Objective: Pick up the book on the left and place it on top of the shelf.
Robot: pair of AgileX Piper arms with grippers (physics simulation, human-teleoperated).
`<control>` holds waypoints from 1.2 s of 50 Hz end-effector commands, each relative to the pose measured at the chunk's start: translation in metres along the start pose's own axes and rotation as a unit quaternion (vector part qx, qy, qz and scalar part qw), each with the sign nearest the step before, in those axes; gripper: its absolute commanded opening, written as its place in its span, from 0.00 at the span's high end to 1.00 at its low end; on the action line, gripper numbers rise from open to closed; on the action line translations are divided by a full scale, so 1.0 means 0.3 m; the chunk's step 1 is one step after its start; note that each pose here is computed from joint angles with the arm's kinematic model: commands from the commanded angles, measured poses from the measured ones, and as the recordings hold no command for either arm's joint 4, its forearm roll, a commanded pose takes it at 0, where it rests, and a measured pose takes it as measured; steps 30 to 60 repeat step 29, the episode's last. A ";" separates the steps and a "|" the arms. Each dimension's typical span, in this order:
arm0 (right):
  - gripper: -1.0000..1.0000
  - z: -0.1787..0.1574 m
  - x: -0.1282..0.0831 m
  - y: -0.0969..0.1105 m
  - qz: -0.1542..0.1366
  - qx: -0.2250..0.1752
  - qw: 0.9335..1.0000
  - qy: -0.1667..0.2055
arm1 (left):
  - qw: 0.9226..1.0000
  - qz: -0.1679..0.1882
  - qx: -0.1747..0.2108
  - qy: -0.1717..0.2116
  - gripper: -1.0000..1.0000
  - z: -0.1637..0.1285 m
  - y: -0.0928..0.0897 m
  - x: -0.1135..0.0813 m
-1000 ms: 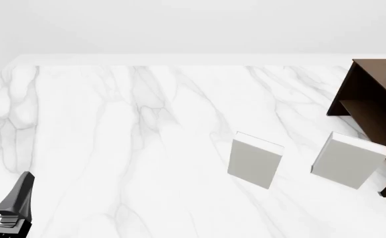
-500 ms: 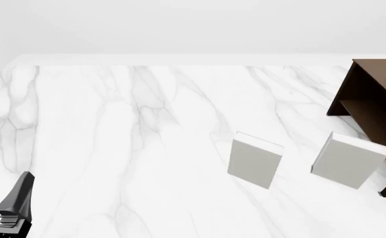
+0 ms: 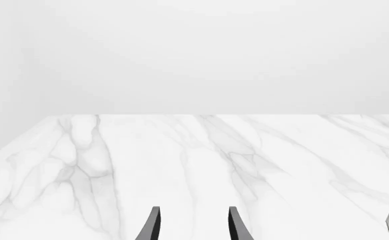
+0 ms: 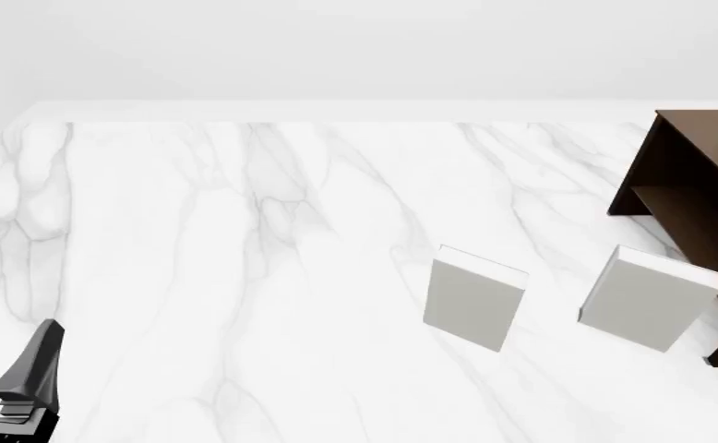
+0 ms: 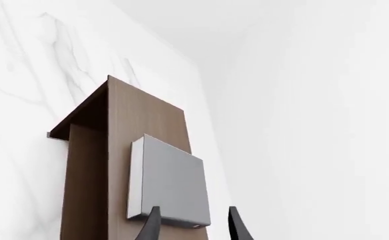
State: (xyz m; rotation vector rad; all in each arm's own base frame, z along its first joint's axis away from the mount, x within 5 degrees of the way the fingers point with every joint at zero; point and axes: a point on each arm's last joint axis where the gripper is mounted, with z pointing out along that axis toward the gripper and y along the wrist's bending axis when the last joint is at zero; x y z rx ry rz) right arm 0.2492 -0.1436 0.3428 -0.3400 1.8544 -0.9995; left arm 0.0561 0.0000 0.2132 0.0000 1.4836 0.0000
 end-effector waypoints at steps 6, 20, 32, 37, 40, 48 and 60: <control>0.00 -0.076 -0.063 -0.013 0.020 0.008 0.999 -0.036 | 1.000 0.000 0.000 0.000 0.00 0.000 0.000 0.000; 0.00 -0.183 -0.096 -0.028 0.058 0.019 0.996 -0.066 | 1.000 0.000 0.000 0.000 0.00 0.000 0.000 0.000; 0.00 -0.260 -0.117 -0.026 0.081 0.020 0.992 -0.091 | 1.000 0.000 0.000 0.000 0.00 0.000 0.000 0.000; 0.00 -0.260 -0.117 -0.026 0.081 0.020 0.992 -0.091 | 1.000 0.000 0.000 0.000 0.00 0.000 0.000 0.000; 0.00 -0.260 -0.117 -0.026 0.081 0.020 0.992 -0.091 | 1.000 0.000 0.000 0.000 0.00 0.000 0.000 0.000; 0.00 -0.260 -0.117 -0.026 0.081 0.020 0.992 -0.091 | 1.000 0.000 0.000 0.000 0.00 0.000 0.000 0.000; 0.00 -0.260 -0.117 -0.026 0.081 0.020 0.992 -0.091 | 1.000 0.000 0.000 0.000 0.00 0.000 0.000 0.000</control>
